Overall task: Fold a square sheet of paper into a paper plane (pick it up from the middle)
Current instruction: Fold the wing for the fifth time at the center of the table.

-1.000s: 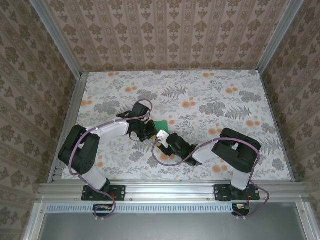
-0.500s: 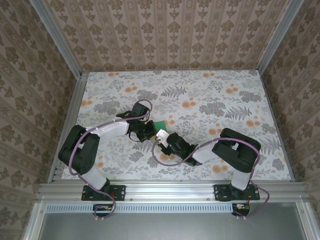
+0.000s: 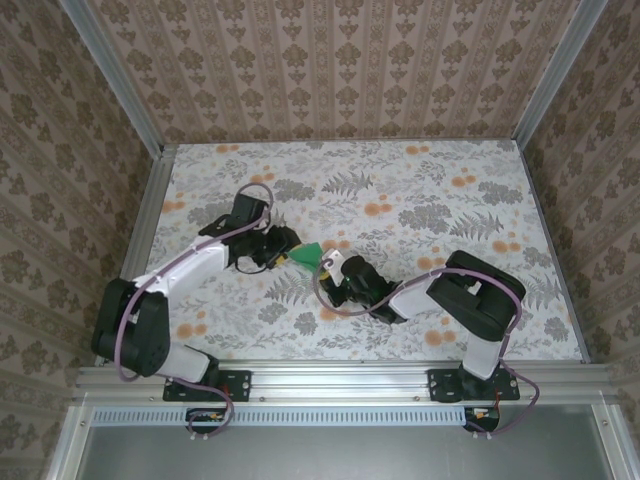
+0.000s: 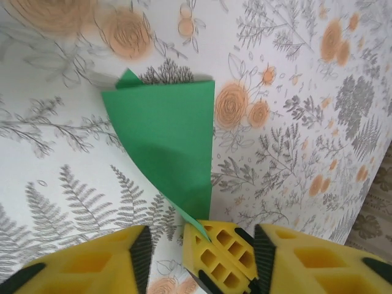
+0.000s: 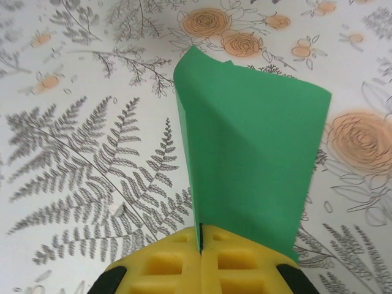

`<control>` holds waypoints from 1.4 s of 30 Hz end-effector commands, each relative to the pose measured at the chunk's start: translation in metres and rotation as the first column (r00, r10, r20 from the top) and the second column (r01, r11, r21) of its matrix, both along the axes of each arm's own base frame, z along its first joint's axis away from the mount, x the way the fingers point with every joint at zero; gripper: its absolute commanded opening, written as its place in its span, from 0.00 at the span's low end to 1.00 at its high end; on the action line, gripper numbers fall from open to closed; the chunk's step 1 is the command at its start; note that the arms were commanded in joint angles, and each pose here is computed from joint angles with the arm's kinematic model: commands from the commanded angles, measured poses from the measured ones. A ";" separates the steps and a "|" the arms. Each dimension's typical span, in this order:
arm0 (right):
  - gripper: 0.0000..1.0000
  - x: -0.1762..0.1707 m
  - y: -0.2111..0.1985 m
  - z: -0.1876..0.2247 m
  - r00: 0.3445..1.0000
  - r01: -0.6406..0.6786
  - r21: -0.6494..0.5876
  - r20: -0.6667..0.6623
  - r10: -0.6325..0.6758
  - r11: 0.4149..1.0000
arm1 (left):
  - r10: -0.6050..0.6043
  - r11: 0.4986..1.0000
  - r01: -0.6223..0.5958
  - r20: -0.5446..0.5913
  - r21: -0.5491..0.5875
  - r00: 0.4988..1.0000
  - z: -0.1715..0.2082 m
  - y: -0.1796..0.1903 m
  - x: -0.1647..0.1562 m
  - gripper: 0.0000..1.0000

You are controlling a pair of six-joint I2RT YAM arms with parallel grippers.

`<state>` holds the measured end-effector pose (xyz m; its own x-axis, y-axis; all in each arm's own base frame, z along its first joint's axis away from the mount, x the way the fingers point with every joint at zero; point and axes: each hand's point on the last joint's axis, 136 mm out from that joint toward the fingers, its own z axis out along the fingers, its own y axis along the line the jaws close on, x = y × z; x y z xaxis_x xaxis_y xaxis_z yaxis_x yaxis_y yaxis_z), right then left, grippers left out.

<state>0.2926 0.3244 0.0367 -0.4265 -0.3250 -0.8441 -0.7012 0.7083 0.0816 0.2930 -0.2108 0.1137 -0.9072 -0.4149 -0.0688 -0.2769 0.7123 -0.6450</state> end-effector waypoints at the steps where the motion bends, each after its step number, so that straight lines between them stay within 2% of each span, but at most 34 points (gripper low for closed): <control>1: 0.05 -0.003 0.016 0.022 0.993 -0.010 0.167 -0.118 0.030 0.986 | 0.009 0.999 -0.011 0.035 0.044 0.999 -0.003 0.018 -0.003 0.56; 9: 0.05 0.013 0.009 0.028 0.960 0.090 0.326 -0.282 0.006 0.941 | -0.057 0.998 0.054 0.130 0.026 0.990 -0.001 0.015 -0.005 0.61; 16: 0.05 0.019 0.000 0.021 0.923 0.160 0.396 -0.385 0.005 0.904 | -0.133 0.991 0.132 0.175 0.014 0.976 -0.005 -0.003 -0.004 0.57; 19: 0.06 0.020 -0.001 0.018 0.908 0.178 0.420 -0.419 0.016 0.890 | -0.202 0.979 0.206 0.186 0.000 0.962 -0.008 -0.025 -0.010 0.53; 31: 0.07 0.019 -0.009 -0.001 0.838 0.265 0.442 -0.545 0.022 0.857 | -0.295 0.953 0.303 0.193 -0.012 0.936 -0.026 -0.062 -0.004 0.38; 42: 0.07 0.022 -0.017 -0.011 0.782 0.338 0.447 -0.623 0.017 0.828 | -0.337 0.935 0.352 0.216 -0.032 0.916 -0.034 -0.077 0.002 0.34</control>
